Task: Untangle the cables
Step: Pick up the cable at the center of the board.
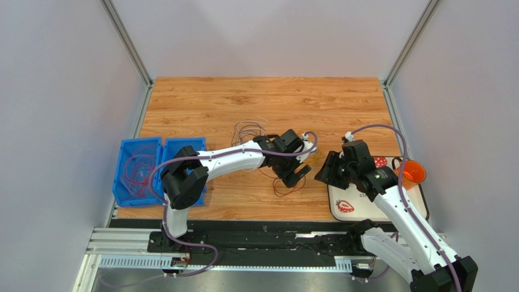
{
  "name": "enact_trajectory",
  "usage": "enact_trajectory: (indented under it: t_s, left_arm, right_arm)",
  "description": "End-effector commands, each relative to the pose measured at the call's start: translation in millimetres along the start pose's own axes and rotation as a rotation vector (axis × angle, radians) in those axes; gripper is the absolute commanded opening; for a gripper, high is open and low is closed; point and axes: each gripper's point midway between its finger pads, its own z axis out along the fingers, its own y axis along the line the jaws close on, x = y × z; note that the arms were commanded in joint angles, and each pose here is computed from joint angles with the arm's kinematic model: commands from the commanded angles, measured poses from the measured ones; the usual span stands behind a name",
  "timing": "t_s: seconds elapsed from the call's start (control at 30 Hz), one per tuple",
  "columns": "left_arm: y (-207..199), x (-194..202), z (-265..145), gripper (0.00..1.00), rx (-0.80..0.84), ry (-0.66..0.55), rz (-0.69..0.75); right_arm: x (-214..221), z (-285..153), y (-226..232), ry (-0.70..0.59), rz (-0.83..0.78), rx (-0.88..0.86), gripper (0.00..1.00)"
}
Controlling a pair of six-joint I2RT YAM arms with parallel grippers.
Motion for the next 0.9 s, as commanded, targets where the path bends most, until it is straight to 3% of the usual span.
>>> enact_trajectory:
  t_s: [0.0, 0.17, 0.43, 0.53, 0.87]
  left_arm:
    - [-20, 2, 3, 0.87, 0.078, -0.018, -0.034]
    - [-34, 16, 14, 0.87, 0.049, 0.004, -0.034]
    - [-20, 27, 32, 0.65, -0.100, 0.017, -0.092]
    - [-17, 22, 32, 0.62, -0.127, -0.006, -0.110]
    - [-32, 19, 47, 0.74, -0.091, -0.005, -0.122]
  right_arm:
    - [-6, -2, 2, -0.022, -0.003, -0.005, 0.48]
    - [-3, -1, 1, -0.015, -0.001, -0.005, 0.48]
    - [-4, -2, 3, -0.016, -0.002, -0.012, 0.48]
    - [-5, -2, 3, -0.018, -0.002, -0.012, 0.48]
    - [-3, 0, 1, -0.014, -0.001, -0.006, 0.48]
